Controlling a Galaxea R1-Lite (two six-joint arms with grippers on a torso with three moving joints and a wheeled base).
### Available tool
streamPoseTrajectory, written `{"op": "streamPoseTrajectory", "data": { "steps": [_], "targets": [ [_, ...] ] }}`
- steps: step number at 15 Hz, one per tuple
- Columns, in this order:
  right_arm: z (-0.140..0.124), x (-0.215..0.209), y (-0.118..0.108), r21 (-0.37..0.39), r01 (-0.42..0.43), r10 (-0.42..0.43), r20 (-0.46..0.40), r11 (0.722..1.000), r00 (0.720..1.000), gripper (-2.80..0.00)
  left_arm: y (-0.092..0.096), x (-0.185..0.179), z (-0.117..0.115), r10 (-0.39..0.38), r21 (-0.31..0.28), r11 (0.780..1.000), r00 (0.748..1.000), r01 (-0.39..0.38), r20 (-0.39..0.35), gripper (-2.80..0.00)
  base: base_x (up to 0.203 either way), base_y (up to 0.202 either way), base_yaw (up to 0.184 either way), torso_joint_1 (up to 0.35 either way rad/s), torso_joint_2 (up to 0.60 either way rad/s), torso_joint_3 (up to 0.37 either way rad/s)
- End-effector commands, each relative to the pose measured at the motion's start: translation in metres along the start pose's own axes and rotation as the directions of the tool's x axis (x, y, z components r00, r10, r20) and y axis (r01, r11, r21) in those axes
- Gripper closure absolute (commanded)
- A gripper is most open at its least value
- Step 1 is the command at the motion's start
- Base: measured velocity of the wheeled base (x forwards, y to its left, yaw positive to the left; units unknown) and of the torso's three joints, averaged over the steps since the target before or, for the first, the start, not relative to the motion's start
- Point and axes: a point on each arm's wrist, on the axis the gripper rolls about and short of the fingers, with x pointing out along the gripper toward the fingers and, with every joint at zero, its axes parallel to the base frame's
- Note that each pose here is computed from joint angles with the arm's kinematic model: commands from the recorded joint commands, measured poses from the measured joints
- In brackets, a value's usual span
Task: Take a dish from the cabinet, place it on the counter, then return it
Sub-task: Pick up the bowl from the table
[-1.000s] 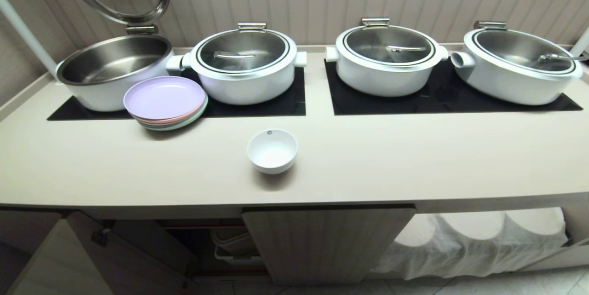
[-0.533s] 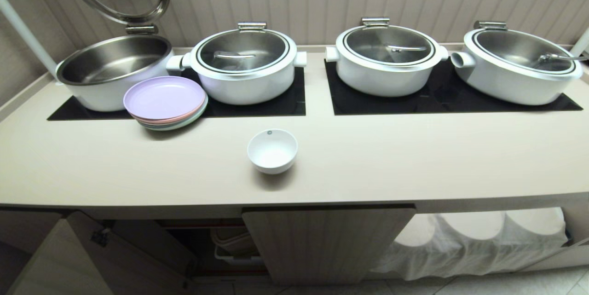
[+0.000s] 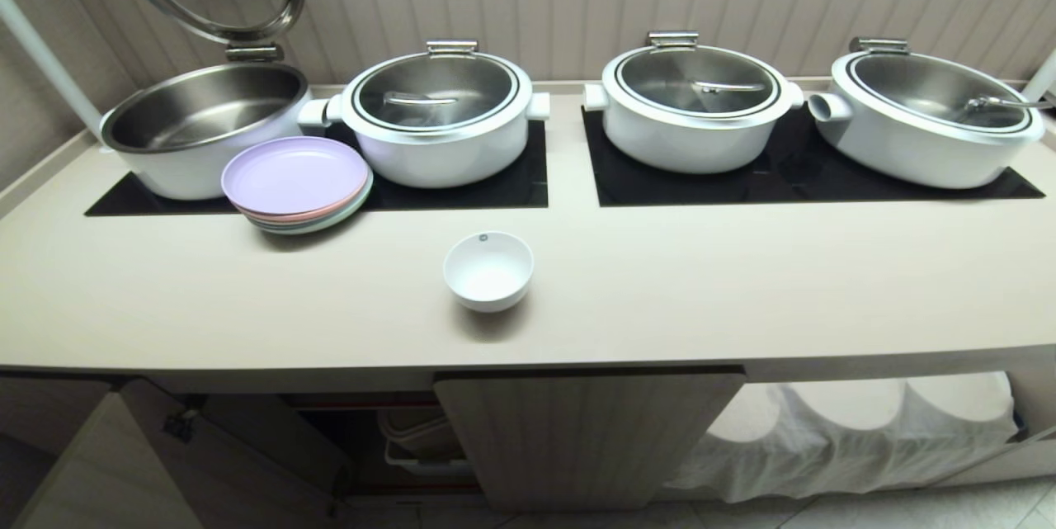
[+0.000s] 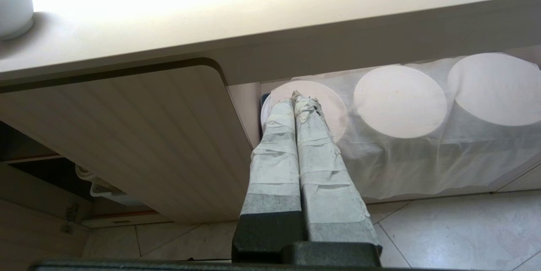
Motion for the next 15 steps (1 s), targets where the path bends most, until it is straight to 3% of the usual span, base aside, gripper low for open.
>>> {"op": "streamPoseTrajectory", "data": {
  "steps": [1,12,15],
  "targets": [
    [0.0,0.0,0.0,0.002,0.0,0.0,0.0,1.0,1.0,0.0,0.0,0.0,0.0,0.0,0.0,1.0,1.0,0.0,0.0,0.0,0.0,0.0,0.0,0.0,0.0,0.0],
    [0.0,0.0,0.0,0.002,0.0,0.0,0.0,1.0,1.0,0.0,0.0,-0.003,0.009,-0.028,0.03,0.999,0.999,0.027,0.035,0.0,0.0,0.0,0.0,0.0,0.0,0.0],
    [0.0,0.0,0.0,0.002,0.0,0.0,0.0,1.0,1.0,0.0,-0.001,-0.009,0.021,-0.107,0.031,0.994,0.994,0.106,0.031,0.0,0.0,0.0,0.0,0.0,0.0,0.0]
  ]
}}
